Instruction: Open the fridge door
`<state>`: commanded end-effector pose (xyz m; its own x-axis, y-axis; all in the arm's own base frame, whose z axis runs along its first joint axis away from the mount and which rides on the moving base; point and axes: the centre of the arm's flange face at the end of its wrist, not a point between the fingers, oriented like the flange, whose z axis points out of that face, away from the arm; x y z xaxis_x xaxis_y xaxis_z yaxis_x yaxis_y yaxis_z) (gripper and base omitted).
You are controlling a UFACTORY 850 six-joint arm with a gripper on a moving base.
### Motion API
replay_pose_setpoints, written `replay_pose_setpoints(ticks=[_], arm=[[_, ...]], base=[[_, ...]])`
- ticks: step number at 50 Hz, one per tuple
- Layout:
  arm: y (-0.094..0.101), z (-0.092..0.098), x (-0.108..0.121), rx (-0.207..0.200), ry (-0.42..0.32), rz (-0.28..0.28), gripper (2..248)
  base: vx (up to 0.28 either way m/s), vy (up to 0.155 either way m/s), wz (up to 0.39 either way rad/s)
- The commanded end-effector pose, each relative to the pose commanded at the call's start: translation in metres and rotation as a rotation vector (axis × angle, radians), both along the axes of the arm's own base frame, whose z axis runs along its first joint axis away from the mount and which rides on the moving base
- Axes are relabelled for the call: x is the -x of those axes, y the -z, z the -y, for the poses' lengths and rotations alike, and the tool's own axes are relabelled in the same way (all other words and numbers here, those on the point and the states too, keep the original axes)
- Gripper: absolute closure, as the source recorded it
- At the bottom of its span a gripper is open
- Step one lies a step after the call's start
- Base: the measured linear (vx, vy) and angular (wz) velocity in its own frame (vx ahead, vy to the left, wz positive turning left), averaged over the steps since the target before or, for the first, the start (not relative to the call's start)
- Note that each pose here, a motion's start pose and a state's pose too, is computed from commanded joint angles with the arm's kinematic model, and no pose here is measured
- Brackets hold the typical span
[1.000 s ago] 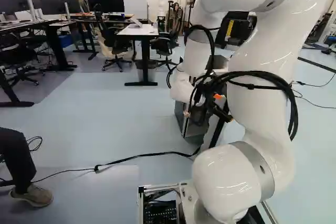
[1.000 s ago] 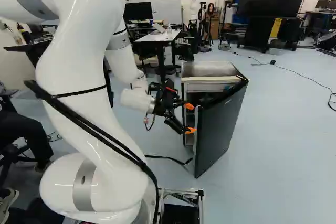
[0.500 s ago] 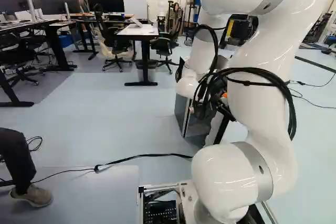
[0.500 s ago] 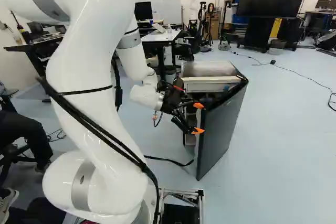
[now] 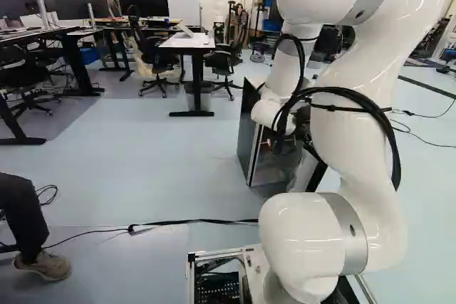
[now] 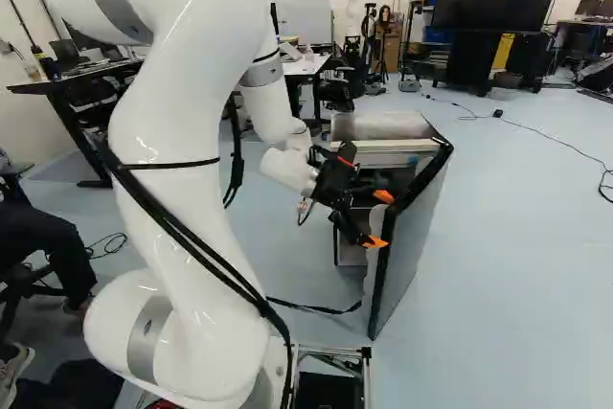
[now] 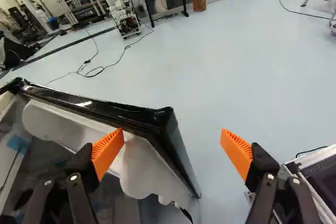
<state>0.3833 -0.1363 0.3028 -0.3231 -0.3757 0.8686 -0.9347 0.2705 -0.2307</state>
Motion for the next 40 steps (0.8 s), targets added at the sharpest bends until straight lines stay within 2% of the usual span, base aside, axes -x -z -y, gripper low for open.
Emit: replay_pose_setpoints(ticks=[40], arm=[[-0.001,0.095,-0.002,-0.006,0.299,0.062,3]], base=[[0.000,0.000,0.000]])
